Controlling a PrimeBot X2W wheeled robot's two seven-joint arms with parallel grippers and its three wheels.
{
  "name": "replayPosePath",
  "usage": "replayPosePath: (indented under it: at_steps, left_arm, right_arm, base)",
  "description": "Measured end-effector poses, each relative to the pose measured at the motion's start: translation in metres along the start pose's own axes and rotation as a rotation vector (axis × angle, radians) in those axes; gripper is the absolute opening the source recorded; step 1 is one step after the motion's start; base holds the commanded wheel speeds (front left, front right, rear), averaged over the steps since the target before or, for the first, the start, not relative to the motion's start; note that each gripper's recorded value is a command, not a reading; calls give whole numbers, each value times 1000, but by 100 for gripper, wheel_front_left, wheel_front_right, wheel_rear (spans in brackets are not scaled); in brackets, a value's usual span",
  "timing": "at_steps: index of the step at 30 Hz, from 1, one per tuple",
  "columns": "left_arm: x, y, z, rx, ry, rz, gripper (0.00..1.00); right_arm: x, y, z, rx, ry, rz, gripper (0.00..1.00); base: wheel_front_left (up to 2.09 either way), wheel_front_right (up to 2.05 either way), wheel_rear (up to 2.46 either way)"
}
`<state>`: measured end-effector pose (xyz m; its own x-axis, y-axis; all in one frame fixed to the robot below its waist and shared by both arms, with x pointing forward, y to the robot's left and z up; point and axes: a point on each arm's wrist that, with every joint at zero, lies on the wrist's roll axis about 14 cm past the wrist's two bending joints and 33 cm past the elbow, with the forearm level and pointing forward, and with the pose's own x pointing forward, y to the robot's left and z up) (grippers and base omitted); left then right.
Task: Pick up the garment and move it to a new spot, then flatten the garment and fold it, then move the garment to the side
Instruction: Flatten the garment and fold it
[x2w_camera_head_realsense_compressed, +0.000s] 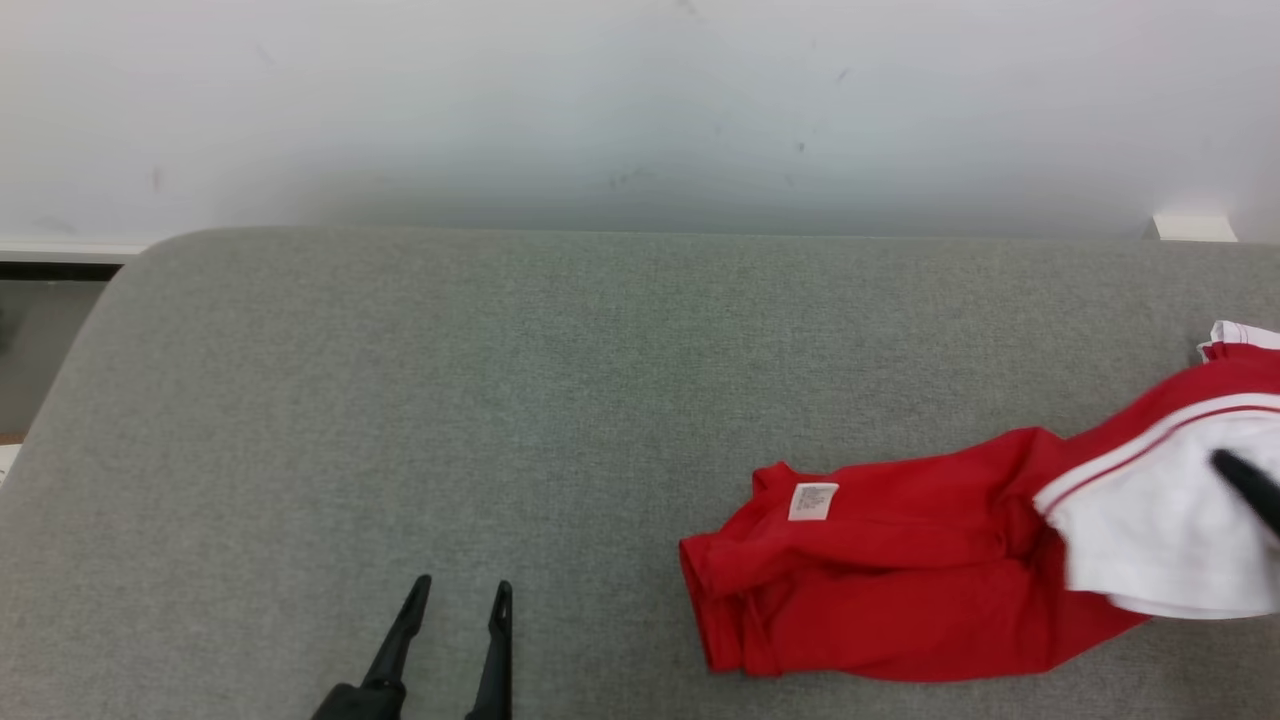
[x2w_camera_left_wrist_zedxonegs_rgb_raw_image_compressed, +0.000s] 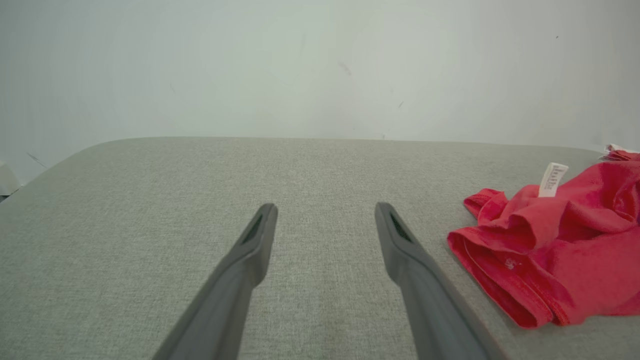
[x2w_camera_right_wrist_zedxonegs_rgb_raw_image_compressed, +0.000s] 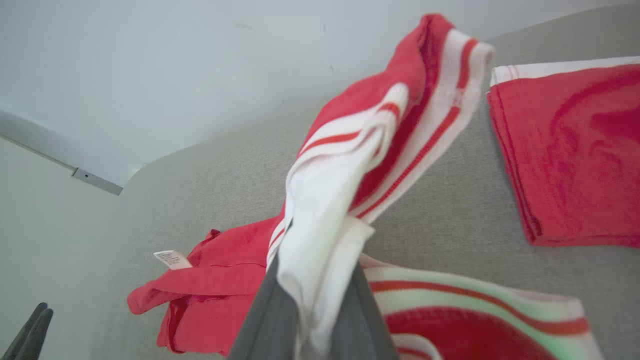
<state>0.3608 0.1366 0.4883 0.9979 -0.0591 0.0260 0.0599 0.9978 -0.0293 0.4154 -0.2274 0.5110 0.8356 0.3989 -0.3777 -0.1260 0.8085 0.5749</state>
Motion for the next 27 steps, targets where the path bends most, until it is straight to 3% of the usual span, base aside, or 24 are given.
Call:
replayPosePath:
  at_steps: [5, 10, 16, 25, 27]
  left_arm:
    - [-3, 0, -2, -4, 7, 3, 100]
    - [-6, -1, -6, -10, 20, 6, 100]
    - [-9, 5, -9, -16, 32, 27, 100]
    - [-11, 12, -14, -31, 49, 55, 100]
    - [-11, 12, -14, -30, 51, 56, 100]
  right_arm:
    - [17, 67, -34, -13, 109, 187, 0]
    - [33, 122, -82, -40, 223, 306, 0]
    - [50, 149, -109, -77, 275, 322, 0]
    - [71, 154, -118, -152, 295, 276, 2]
    - [73, 157, -119, -169, 298, 275, 45]
  base:
    - [0, 0, 0]
    - [0, 0, 0]
    - [0, 0, 0]
    - [0, 0, 0]
    - [0, 0, 0]
